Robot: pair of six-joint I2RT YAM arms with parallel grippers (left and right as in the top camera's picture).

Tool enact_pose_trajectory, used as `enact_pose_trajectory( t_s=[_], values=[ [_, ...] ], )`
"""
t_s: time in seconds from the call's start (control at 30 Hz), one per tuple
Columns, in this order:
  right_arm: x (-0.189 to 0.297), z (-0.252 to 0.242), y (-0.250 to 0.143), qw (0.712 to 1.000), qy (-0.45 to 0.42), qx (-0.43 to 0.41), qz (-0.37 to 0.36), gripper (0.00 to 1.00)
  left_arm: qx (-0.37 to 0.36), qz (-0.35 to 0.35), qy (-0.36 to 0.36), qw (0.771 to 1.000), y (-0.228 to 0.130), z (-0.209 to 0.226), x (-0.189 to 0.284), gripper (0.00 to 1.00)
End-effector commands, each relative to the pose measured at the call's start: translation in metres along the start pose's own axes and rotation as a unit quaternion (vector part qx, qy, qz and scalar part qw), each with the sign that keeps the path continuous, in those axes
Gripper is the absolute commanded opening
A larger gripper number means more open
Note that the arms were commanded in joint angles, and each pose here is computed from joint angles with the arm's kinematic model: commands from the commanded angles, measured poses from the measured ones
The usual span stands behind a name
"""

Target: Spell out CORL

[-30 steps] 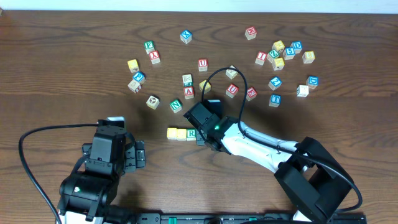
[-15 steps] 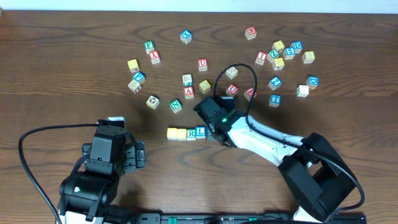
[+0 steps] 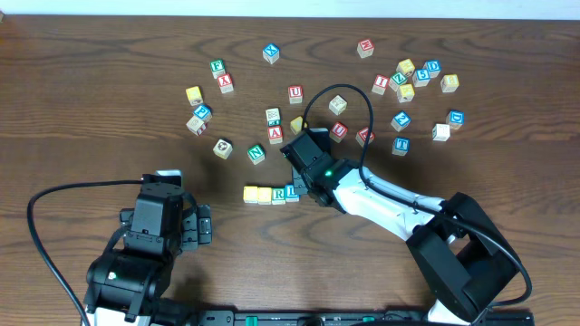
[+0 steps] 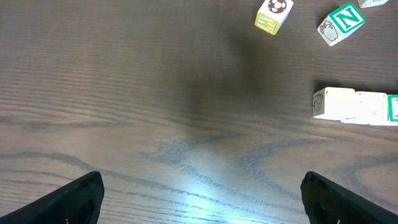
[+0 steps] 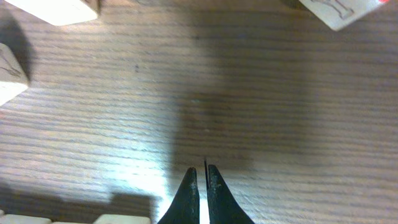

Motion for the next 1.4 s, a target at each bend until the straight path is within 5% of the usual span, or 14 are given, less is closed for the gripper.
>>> enact_pose_trajectory(
  t_s=[0.0, 0.8, 1.37],
  values=[
    [0.008, 0.010, 0.006, 1.000, 0.029, 0.009, -0.006, 0.01, 0.006, 0.000, 0.002, 1.000, 0.000, 0.001, 0.000, 0.99],
    [0.013, 0.034, -0.010, 0.997, 0.065, 0.032, 0.008, 0.01, 0.006, 0.000, 0.002, 1.000, 0.000, 0.001, 0.000, 0.99],
    [0.031, -0.044, 0.028, 0.996, -0.083, -0.005, -0.018, 0.01, 0.006, 0.000, 0.002, 1.000, 0.000, 0.001, 0.000, 0.99]
  ],
)
Point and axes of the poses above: each gripper's point midway between its finger pads, its own x axis back along the fingers, its own z axis along the line the jaws close on, y = z × x, the point moved 6 cm from there along x, back along the fingers, and after that the axes turned 7 degrees about -x, right-handed, at the moved point
